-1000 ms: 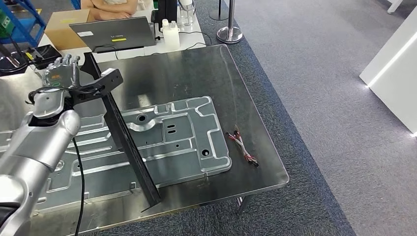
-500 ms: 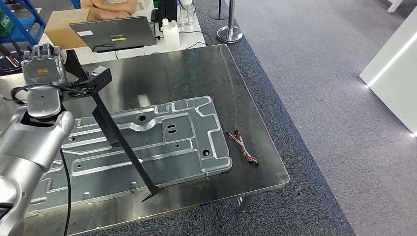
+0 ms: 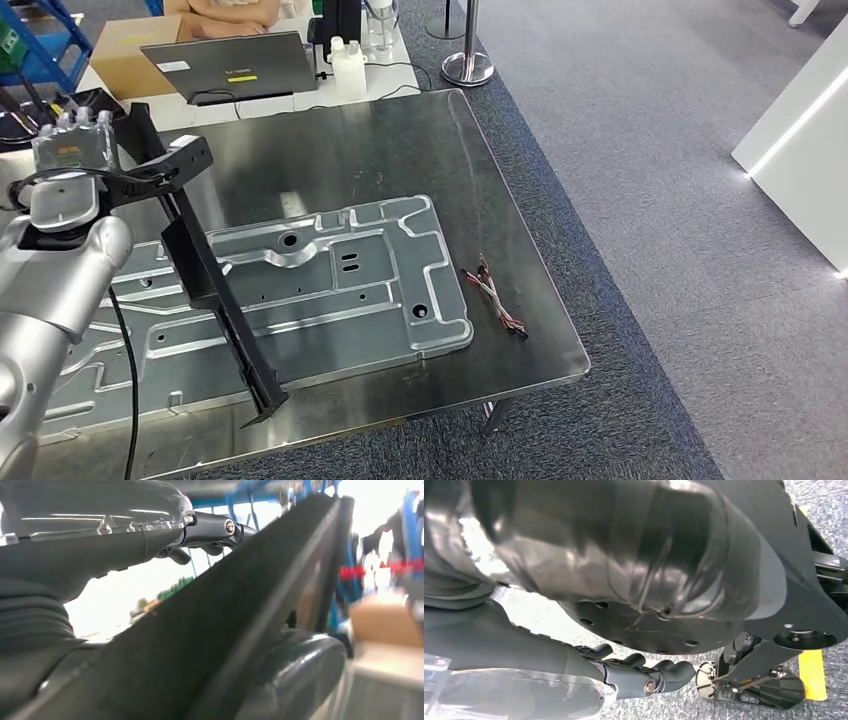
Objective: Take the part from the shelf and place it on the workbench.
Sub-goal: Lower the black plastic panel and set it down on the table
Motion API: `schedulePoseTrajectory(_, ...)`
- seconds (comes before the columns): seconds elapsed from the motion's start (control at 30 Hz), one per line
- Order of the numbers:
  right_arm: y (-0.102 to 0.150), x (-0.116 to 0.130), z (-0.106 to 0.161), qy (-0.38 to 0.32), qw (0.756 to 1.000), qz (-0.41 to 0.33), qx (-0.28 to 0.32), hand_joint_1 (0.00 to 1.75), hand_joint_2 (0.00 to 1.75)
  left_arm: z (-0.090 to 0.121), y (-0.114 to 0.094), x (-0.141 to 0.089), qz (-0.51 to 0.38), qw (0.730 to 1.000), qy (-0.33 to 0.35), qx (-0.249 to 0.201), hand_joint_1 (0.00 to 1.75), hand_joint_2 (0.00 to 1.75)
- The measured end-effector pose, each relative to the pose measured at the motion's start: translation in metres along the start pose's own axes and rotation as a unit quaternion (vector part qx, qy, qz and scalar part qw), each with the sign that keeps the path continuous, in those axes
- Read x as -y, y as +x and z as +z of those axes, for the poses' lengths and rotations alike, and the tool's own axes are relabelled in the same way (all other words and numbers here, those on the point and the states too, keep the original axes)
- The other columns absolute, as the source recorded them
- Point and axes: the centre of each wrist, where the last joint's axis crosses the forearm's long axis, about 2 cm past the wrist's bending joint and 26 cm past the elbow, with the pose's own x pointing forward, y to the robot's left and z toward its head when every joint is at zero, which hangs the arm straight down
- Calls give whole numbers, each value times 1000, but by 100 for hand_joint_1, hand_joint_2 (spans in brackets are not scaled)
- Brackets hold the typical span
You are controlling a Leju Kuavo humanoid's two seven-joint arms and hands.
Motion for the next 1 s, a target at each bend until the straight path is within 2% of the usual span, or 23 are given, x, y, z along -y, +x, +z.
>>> schedulePoseTrajectory(0.2, 0, 0, 0, -1, 1000, -2, 4, 0, 0, 3, 4, -3, -54, 993, 107, 16, 0, 0)
schedulePoseTrajectory(0.3, 0, 0, 0, -2, 1000, -6, 7, 0, 0, 4, 5, -3, -1, 996, 81, 39, 0, 0)
schedulePoseTrajectory(0.37, 0, 0, 0, -2, 1000, -7, 9, 0, 0, 5, 6, -1, 37, 997, 63, 34, 0, 0)
schedulePoseTrajectory(0.53, 0, -1, 0, -2, 1000, 0, 6, 0, 0, 3, 2, -3, -119, 988, 101, 12, 0, 0)
schedulePoseTrajectory(0.67, 0, -1, 0, -1, 1000, 0, 7, 0, 0, 2, 1, -2, -145, 985, 95, 14, 0, 0)
schedulePoseTrajectory(0.73, -1, -1, 0, -2, 1000, -3, 7, 0, 0, 2, -2, -2, -124, 988, 90, 20, 0, 0)
schedulePoseTrajectory(0.83, -1, -1, 0, -2, 1000, -11, 9, 0, 0, -2, -2, -10, -63, 998, 22, 13, 0, 0)
schedulePoseTrajectory(0.93, -1, -1, 0, -3, 1000, -16, 10, 0, 0, -3, -3, -15, -17, 1000, 0, 21, 0, 0)
schedulePoseTrajectory(1.0, -1, -1, 0, -3, 1000, -15, 9, 0, 0, -4, -5, -17, 6, 1000, -14, 9, 0, 0)
